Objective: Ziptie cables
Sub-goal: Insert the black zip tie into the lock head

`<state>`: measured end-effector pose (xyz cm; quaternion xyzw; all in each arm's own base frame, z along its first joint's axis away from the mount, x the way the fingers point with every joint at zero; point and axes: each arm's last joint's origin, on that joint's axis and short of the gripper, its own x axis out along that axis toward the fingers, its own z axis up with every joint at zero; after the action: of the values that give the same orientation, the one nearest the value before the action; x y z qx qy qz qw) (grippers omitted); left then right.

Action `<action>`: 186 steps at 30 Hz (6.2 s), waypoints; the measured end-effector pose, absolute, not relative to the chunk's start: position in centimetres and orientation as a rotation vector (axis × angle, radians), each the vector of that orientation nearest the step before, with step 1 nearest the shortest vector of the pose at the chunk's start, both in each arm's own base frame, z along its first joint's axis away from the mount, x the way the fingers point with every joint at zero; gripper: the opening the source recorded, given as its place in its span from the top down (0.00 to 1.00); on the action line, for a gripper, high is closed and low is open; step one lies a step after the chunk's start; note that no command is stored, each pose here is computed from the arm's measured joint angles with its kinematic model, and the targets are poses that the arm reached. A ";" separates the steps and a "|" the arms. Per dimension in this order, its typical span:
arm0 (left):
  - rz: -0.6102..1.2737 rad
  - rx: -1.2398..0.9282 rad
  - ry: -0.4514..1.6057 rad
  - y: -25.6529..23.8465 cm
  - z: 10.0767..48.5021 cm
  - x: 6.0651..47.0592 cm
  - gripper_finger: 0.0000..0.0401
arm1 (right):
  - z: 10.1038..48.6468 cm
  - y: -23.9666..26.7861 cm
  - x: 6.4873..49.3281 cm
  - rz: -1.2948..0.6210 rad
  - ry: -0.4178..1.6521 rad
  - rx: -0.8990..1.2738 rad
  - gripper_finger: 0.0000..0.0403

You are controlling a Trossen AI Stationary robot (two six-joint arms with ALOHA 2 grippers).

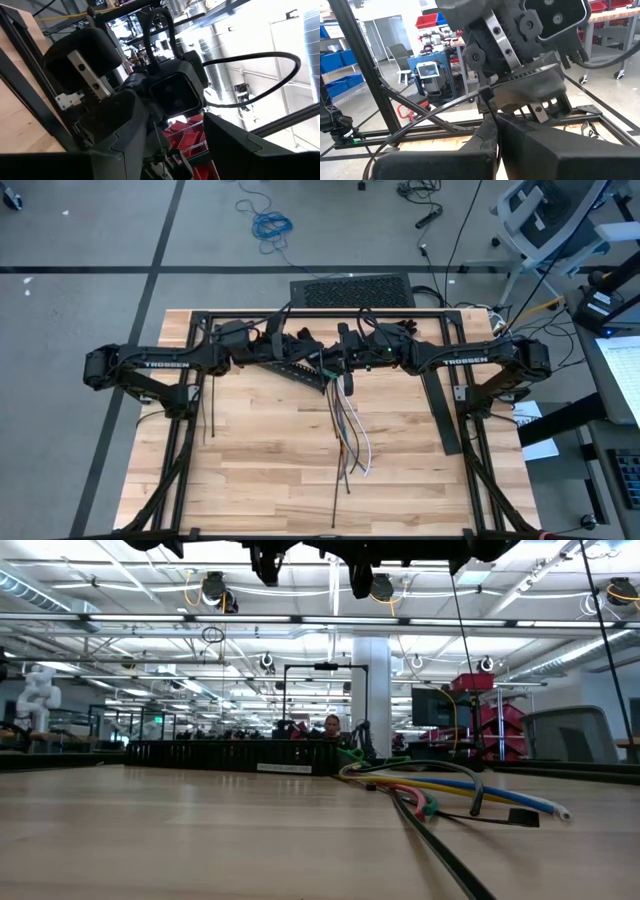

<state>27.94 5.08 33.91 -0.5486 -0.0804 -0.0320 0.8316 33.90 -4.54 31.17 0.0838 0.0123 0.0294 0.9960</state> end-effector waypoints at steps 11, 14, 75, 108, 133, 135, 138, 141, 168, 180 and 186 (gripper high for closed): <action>-0.079 -1.160 -0.139 5.0 33.6 28.2 0.72 | 31.2 -4.5 33.9 0.059 0.021 0.167 1.00; -0.077 -1.140 -0.138 5.0 33.6 28.2 0.83 | 31.2 -4.6 33.9 0.059 0.020 0.167 1.00; -0.010 -1.063 -0.068 5.6 33.1 27.6 1.00 | 30.3 -4.7 34.4 0.022 0.062 0.286 0.70; 0.041 -1.057 -0.071 6.5 33.5 26.5 1.00 | 30.3 -5.2 34.3 -0.018 0.057 0.263 0.99; 0.053 -1.003 -0.156 7.8 34.5 25.6 1.00 | 29.7 -5.1 34.2 -0.017 0.125 0.296 1.00; 0.060 -1.000 -0.166 8.0 34.6 25.4 1.00 | 29.6 -5.1 34.2 -0.017 0.137 0.299 1.00; 0.064 -0.993 -0.193 8.3 35.0 25.0 1.00 | 29.3 -5.1 34.1 -0.022 0.165 0.303 1.00; 0.070 -0.985 -0.214 8.6 35.3 24.6 1.00 | 29.1 -5.1 34.2 -0.023 0.176 0.308 1.00; 0.097 -0.872 -0.451 10.4 38.8 20.4 1.00 | 28.1 -5.2 34.4 -0.044 0.237 0.342 1.00; 0.078 -0.857 -0.360 9.6 37.8 21.9 0.94 | 28.0 -5.1 34.5 -0.036 0.228 0.359 1.00; 0.050 -0.859 -0.338 9.4 37.7 22.0 0.76 | 28.0 -5.1 34.5 -0.040 0.234 0.374 0.98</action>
<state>21.99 9.41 37.75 -0.4145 -0.1630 0.0243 0.8950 34.48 -5.15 27.99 0.1854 0.1161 -0.0199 0.9756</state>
